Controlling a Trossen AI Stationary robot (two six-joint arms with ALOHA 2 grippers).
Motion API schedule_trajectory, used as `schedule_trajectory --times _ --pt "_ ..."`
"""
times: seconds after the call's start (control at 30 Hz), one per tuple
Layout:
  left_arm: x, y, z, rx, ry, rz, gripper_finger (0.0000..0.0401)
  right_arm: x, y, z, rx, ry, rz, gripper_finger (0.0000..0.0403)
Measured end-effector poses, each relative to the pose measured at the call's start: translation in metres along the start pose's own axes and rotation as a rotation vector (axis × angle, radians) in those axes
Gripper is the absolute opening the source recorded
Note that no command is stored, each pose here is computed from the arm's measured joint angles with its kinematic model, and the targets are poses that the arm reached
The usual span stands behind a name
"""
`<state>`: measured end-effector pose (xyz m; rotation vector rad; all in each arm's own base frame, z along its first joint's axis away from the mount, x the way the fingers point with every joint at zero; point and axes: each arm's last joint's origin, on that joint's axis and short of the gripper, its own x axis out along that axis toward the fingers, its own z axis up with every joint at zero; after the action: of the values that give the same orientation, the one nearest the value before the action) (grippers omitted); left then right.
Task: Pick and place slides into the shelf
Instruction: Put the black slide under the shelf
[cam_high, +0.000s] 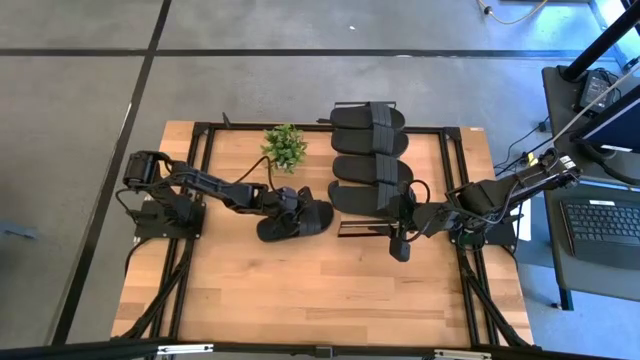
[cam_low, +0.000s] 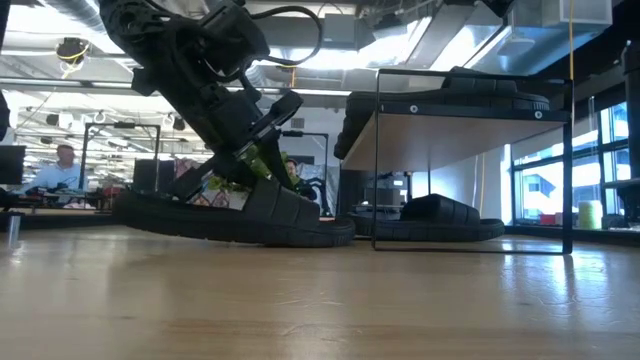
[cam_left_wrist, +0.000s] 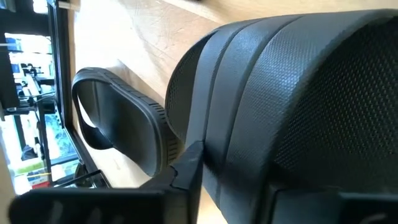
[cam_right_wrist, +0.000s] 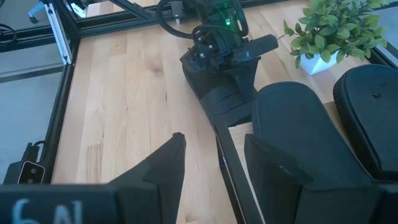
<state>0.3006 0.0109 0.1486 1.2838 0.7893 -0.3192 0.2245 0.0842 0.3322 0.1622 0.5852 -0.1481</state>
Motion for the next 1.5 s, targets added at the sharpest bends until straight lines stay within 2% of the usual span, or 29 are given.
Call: schedule_trajectory --times 0.37,0.6,0.8,0.93,1.0,1.07,1.17,1.33,1.4,1.5 --pt "0.0 0.0 -0.001 0.002 0.034 0.006 0.0187 0.0 0.0 0.0 0.001 0.0 0.001 0.0167" --pt "-0.007 0.0 -0.004 0.002 0.112 -0.009 0.0196 0.0 0.0 0.0 0.001 0.0 0.001 0.0167" --pt "-0.041 0.003 -0.009 -0.202 0.158 -0.032 0.0195 0.0 0.0 0.0 -0.002 0.0 0.0 0.0167" --pt "-0.078 0.007 -0.003 -0.402 0.148 0.021 0.0195 0.0 0.0 0.0 -0.003 0.001 0.0 0.0167" --pt "-0.098 0.008 -0.001 -0.582 0.132 0.06 0.0195 0.0 0.0 0.0 -0.004 0.001 0.0 0.0167" --pt "-0.118 0.011 0.002 -0.824 0.095 0.051 0.0195 0.0 0.0 0.0 -0.003 0.001 0.001 0.0167" --pt "-0.146 0.016 0.005 -1.172 0.015 -0.067 0.0195 0.0 0.0 0.0 -0.006 -0.001 0.001 0.0167" --pt "-0.169 0.016 0.015 -1.581 -0.026 -0.344 0.0195 0.0 0.0 0.0 -0.024 -0.001 0.001 0.0167" --pt "-0.171 0.011 0.018 -1.697 0.016 -0.435 0.0195 0.0 0.0 0.0 -0.035 -0.001 0.001 0.0167" --pt "-0.17 0.0 0.019 -1.795 0.175 -0.487 0.0195 0.0 0.0 0.0 -0.062 -0.001 0.001 0.0167"
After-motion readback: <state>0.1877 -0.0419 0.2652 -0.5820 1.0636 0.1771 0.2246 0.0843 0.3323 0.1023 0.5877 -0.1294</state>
